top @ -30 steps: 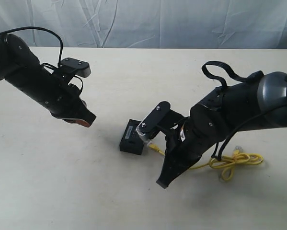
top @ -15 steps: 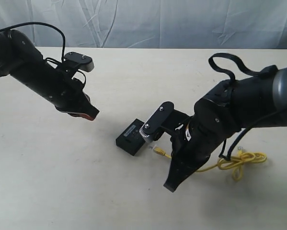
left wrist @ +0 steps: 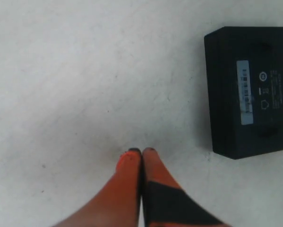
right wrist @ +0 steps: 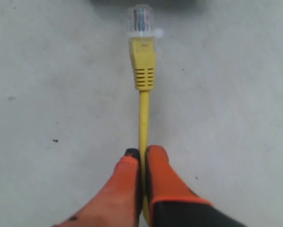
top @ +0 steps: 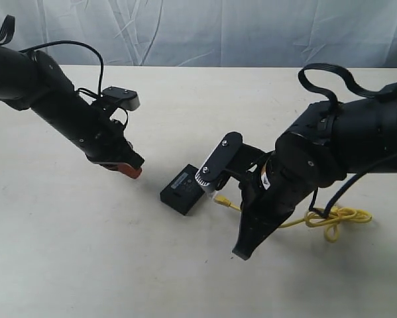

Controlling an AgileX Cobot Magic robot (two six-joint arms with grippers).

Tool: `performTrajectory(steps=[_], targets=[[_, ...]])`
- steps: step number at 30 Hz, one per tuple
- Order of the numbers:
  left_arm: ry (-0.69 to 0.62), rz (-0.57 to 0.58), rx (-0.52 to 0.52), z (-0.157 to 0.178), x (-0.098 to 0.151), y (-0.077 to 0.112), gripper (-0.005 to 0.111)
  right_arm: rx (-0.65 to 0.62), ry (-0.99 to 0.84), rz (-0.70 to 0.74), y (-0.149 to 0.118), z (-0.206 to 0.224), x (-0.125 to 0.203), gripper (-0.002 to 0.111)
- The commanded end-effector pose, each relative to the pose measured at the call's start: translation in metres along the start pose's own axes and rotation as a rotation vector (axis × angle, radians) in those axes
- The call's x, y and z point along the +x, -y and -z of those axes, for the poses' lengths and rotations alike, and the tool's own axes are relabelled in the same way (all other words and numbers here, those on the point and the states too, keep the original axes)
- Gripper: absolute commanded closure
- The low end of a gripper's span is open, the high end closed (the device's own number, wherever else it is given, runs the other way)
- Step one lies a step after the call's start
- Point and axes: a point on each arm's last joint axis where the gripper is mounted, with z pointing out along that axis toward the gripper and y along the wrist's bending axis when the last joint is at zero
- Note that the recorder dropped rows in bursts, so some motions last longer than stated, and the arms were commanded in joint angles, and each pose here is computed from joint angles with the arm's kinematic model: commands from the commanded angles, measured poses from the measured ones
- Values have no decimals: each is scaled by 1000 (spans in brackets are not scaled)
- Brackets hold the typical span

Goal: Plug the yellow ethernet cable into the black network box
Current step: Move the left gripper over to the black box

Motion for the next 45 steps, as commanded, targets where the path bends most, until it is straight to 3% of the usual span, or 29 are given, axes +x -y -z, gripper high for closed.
performTrajectory(steps=[1,9,14,22,30,45], targets=[[-22,-11,30,0,1,5,107,6,-7,50,-3,-10,-1,109],[-59,-10,79,0,4,9,107,31,23,98,-1,-16,-5,109],[-78,-95,121,0,6,13,107,47,43,161,0,-16,-7,109],[-37,-86,111,0,2,12,107,45,80,178,0,-16,-10,109],[96,-125,135,-1,-9,14,107,11,2,216,-3,-16,-3,109],[104,-24,180,-26,-6,6,107,-30,40,188,-8,-34,-7,109]])
